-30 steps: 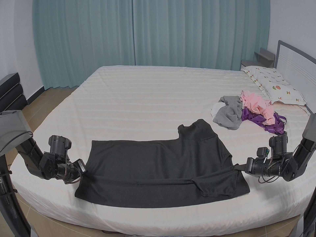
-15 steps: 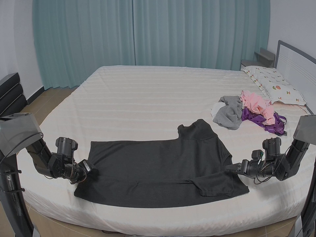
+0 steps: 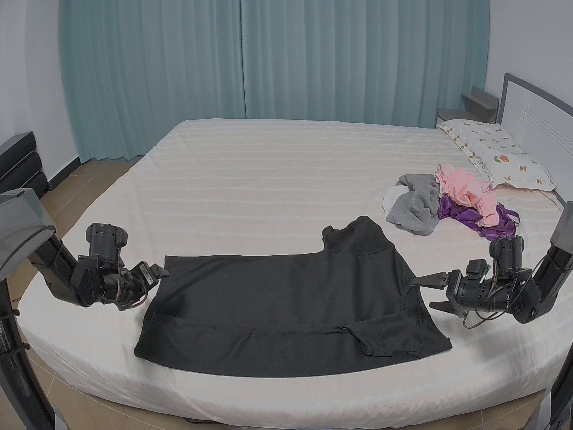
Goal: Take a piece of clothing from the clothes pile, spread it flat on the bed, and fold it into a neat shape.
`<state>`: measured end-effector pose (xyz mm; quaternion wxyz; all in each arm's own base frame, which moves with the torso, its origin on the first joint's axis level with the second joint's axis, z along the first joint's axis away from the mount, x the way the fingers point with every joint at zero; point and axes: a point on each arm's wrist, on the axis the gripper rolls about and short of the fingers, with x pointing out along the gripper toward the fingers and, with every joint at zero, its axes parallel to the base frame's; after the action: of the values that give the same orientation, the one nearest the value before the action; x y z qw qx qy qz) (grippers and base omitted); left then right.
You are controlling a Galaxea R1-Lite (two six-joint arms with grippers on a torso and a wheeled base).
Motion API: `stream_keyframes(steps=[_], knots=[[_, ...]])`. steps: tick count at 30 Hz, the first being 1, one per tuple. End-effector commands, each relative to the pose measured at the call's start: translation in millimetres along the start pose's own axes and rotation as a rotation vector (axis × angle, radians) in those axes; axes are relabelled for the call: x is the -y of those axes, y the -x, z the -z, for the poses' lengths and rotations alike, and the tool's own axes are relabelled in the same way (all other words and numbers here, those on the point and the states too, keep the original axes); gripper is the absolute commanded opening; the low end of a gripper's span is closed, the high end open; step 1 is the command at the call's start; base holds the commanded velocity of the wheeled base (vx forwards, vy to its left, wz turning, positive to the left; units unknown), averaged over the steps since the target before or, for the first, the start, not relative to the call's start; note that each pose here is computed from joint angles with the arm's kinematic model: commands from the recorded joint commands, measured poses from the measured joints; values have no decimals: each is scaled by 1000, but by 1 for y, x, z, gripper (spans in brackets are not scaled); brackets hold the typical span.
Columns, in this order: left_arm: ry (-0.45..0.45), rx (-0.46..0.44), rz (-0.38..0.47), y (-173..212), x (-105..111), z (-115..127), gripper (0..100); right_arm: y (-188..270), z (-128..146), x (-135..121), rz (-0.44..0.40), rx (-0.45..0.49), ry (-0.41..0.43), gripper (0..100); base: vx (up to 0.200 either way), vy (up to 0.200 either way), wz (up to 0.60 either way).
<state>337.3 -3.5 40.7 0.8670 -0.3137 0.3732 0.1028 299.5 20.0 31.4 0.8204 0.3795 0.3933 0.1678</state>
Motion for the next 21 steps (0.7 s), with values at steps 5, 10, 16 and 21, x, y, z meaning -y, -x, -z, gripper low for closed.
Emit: stream_keyframes(steps=[5,10,16,21], knots=[[14,-26,85,-8,21,-38,100,-2,9,1,4,-34,-15,100,0,0,0],[25,-104,179,-43,17,-47,100,-1,17,2,14,-54,-21,100,0,0,0],[28,-83,222,-91,13,-57,100,-2,25,0,0,-59,-2,100,0,0,0],[57,-1,238,-119,11,-66,100,-1,27,1,-2,-57,-1,100,0,0,0]])
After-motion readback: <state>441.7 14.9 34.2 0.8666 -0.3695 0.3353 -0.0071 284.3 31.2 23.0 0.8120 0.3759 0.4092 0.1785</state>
